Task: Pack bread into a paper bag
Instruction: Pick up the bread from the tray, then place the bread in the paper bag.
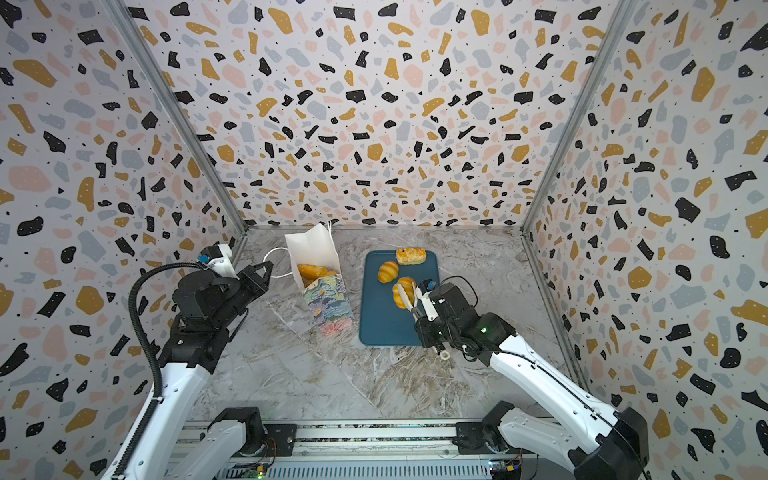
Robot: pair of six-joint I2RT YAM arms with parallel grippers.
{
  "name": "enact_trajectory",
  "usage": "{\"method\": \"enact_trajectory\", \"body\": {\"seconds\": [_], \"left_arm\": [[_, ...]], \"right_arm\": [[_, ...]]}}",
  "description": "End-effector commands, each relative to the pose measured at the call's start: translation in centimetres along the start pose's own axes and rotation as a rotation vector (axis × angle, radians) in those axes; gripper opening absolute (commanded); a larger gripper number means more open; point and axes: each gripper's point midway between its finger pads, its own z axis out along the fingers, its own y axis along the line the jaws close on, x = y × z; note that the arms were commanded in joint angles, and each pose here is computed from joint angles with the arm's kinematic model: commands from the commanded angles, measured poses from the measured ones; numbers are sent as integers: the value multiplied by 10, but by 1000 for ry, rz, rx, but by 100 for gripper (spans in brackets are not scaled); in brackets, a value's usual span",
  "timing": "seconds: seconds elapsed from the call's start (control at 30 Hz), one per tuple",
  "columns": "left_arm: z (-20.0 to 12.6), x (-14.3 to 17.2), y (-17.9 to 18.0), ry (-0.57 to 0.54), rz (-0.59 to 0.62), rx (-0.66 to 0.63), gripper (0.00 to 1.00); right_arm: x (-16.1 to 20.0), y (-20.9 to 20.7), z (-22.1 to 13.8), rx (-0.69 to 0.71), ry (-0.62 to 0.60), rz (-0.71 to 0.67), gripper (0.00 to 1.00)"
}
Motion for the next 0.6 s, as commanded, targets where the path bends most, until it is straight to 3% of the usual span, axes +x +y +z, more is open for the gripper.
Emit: {"method": "enact_trajectory", "body": {"seconds": [0.0, 0.57], "left_arm": [[-1, -5, -6, -20, 8, 25, 0], [-1, -5, -7, -16, 7, 35, 0]], "right_arm": [[-35, 7, -20, -6, -111, -34, 13], [-92, 22, -40, -9, -220, -100, 13]]}}
